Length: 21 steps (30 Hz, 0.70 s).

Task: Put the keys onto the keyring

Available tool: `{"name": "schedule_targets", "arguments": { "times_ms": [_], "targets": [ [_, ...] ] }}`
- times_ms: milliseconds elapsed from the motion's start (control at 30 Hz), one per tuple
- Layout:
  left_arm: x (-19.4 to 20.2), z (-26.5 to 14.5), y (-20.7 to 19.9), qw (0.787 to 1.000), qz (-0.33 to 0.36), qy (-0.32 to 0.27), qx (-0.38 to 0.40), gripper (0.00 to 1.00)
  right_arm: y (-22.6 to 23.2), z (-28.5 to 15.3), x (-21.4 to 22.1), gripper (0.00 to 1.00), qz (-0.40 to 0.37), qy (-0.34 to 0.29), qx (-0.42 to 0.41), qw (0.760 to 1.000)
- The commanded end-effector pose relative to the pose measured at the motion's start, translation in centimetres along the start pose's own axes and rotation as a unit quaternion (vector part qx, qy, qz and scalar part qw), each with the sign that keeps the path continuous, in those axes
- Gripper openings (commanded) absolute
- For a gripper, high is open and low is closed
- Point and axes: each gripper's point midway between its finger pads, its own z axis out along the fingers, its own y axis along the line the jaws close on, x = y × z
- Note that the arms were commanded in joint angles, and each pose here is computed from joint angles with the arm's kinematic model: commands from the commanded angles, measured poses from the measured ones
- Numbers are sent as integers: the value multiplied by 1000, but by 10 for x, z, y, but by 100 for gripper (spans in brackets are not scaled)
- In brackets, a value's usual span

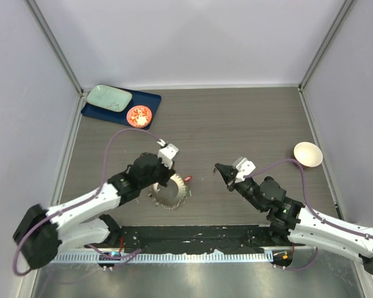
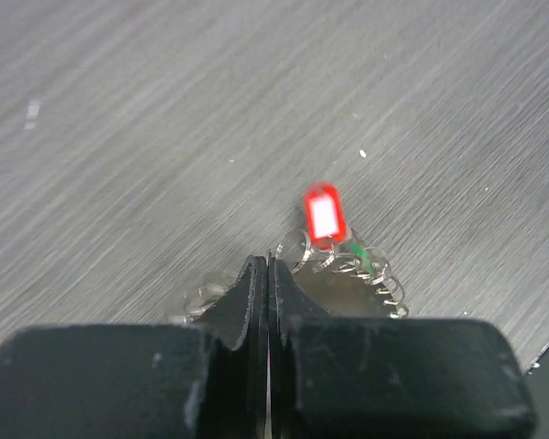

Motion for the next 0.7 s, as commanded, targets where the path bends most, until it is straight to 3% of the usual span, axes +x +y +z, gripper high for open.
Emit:
{"name": "schedule_targets", "arguments": {
  "times_ms": [0, 33, 100, 133, 167, 233, 667],
  "targets": [
    [-20, 41, -26, 996, 24, -40, 73, 0, -15, -4, -19, 1, 32, -41, 41, 998],
    [-31, 51, -29, 994, 25, -66, 81, 0, -17, -5, -17, 1, 32, -40, 46, 998],
    [-19, 70, -33, 993, 24, -63, 93, 0, -17, -6, -15, 1, 34, -40, 49, 997],
    [-37, 74, -36, 989, 23, -108, 97, 0, -19, -6, -14, 1, 34, -40, 52, 997],
    [-24, 84, -35, 990, 20, -103, 97, 0, -19, -6, -14, 1, 36, -40, 53, 997],
    [-39, 88, -38, 983, 24, -149, 103, 0, -19, -6, -12, 1, 33, -38, 55, 997],
    [-2, 112, -36, 983, -20, -153, 102, 0, -20, -6, -6, 1, 30, -33, 59, 997]
  ]
}}
